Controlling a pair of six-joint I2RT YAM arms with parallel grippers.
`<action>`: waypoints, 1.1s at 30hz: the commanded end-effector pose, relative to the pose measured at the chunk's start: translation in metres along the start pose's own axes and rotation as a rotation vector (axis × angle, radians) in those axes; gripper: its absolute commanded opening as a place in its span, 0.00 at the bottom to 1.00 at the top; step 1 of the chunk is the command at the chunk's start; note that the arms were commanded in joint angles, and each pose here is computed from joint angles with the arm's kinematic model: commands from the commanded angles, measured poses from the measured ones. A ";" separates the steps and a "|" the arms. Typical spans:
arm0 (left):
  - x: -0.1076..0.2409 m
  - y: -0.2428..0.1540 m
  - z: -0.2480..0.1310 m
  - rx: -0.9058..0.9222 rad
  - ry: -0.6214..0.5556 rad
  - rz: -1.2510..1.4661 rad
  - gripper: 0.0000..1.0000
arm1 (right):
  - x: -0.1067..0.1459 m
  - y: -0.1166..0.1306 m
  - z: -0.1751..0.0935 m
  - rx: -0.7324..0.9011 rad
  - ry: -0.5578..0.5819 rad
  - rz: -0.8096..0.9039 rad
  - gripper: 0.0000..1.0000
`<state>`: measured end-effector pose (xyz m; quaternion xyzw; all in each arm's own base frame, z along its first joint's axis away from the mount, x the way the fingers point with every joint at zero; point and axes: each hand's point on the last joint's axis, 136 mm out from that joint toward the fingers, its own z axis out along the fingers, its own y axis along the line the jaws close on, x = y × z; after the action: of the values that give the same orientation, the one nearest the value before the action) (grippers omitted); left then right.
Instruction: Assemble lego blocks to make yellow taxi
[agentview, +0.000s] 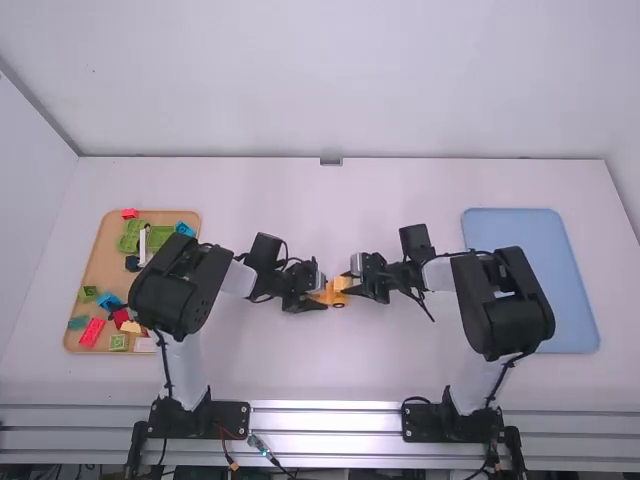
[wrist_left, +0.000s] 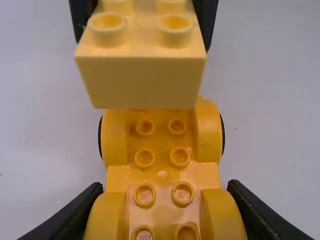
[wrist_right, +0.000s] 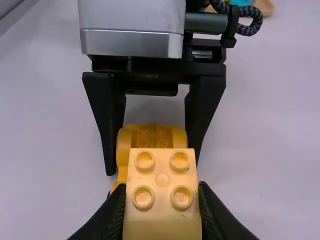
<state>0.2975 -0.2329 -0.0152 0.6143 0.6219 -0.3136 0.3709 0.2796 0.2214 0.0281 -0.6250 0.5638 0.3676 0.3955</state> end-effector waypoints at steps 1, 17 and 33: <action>0.001 -0.005 0.003 0.022 -0.015 0.005 0.30 | -0.009 -0.003 -0.001 0.002 -0.019 -0.015 0.05; -0.004 0.004 0.003 0.003 -0.024 -0.014 0.33 | 0.005 -0.002 0.005 0.014 0.072 0.042 0.01; -0.005 0.003 0.004 0.008 -0.022 -0.012 0.30 | 0.022 -0.002 0.013 0.032 0.172 0.077 0.00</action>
<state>0.3017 -0.2337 -0.0143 0.6089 0.6269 -0.3097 0.3746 0.2801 0.2304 0.0031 -0.6244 0.6266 0.3221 0.3373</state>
